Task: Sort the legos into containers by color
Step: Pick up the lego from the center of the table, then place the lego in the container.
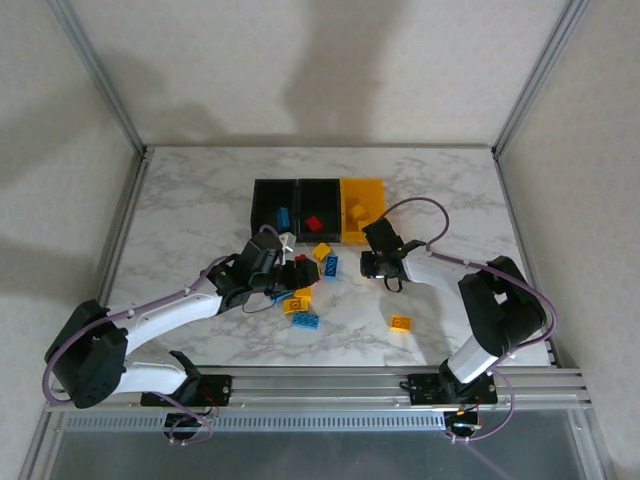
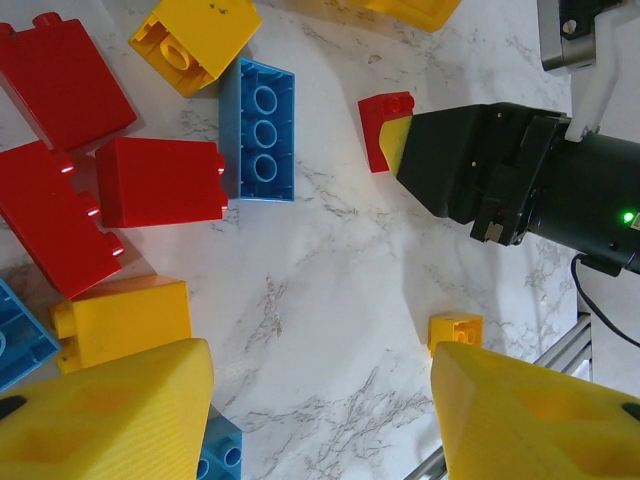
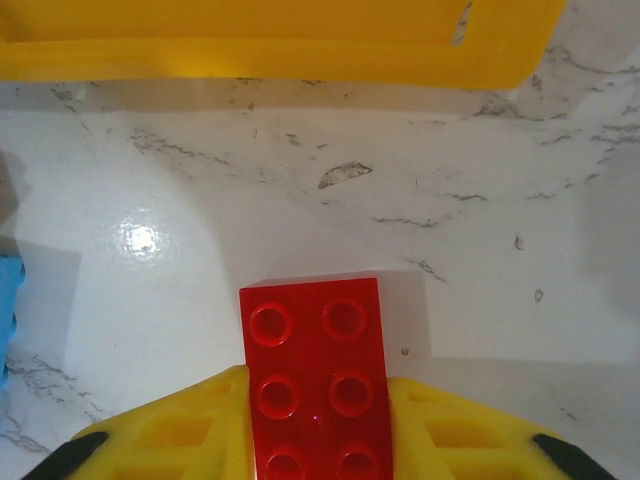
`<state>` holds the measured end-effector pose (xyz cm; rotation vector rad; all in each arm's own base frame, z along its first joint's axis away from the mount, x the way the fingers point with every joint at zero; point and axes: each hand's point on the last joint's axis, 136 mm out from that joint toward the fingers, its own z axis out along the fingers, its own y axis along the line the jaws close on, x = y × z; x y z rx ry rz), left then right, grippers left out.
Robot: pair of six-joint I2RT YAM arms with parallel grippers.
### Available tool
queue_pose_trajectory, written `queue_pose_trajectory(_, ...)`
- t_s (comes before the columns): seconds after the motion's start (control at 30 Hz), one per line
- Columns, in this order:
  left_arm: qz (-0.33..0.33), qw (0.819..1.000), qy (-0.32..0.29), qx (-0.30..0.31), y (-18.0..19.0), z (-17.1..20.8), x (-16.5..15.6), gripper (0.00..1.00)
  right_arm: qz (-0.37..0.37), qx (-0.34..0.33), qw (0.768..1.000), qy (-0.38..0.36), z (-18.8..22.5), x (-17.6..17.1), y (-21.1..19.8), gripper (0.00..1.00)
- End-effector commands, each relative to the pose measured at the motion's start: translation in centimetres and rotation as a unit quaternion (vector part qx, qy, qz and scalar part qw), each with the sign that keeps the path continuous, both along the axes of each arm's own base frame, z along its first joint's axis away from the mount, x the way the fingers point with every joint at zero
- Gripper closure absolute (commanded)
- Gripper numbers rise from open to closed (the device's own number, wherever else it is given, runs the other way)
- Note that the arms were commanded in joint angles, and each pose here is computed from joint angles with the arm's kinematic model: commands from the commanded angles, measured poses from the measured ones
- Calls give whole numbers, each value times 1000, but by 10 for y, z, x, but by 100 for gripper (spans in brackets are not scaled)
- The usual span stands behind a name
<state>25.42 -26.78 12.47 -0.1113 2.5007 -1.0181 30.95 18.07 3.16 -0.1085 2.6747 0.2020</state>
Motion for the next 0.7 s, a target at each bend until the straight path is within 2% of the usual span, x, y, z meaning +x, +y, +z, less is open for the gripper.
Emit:
queue_pose_trajectory(0.0,10,1000,0,9,4,-7,0,40,3,-6,1000,-11,13,2,0,70)
queue_pose_trajectory(0.33,22,1000,-3,13,7,-5,3,41,20,21,999,-44,61,0,20,69)
queue_pose_trajectory(0.53,70,997,-16,1,29,13,17,41,45,47,996,-68,108,13,56,69)
queue_pose_trajectory(0.67,107,994,-17,-1,54,22,28,41,57,66,994,-73,124,28,91,69)
